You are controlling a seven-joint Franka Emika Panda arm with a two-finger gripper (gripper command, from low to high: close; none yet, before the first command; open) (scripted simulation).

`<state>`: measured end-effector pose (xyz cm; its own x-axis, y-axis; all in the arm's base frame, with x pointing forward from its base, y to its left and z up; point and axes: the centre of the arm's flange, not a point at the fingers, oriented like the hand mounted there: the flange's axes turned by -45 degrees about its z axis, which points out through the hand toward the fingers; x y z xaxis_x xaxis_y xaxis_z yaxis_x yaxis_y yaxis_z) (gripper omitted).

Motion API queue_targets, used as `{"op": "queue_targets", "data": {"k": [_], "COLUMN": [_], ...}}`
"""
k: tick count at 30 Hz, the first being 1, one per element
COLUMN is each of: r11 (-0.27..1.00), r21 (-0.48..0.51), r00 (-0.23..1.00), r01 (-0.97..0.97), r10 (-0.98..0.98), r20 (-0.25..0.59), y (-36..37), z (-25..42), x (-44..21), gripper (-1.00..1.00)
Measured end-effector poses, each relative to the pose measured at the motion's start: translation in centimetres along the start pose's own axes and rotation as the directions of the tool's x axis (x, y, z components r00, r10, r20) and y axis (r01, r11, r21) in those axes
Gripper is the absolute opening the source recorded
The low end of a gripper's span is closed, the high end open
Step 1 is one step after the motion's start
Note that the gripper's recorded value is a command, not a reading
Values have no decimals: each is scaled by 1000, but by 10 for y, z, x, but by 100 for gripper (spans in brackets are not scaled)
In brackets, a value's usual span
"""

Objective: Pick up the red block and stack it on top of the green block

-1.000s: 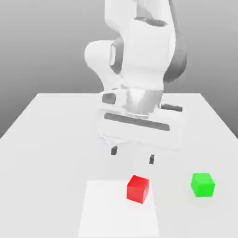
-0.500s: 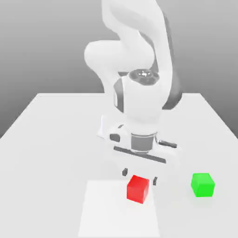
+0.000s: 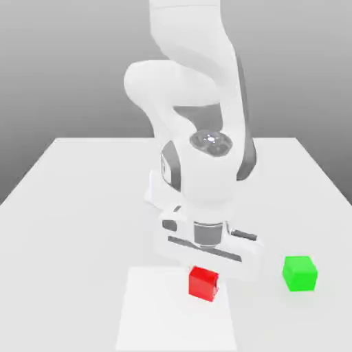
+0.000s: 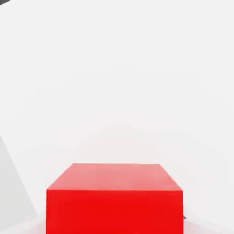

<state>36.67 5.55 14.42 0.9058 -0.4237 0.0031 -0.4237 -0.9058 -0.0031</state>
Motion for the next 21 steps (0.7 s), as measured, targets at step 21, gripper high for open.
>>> {"op": "queue_targets", "data": {"k": [21], "r11": [992], "r21": [-1], "r00": [992], "r01": [130], "r10": [-130], "r20": [0], "y": [-58], "z": [-76], "x": [-29], "gripper": [-100]}}
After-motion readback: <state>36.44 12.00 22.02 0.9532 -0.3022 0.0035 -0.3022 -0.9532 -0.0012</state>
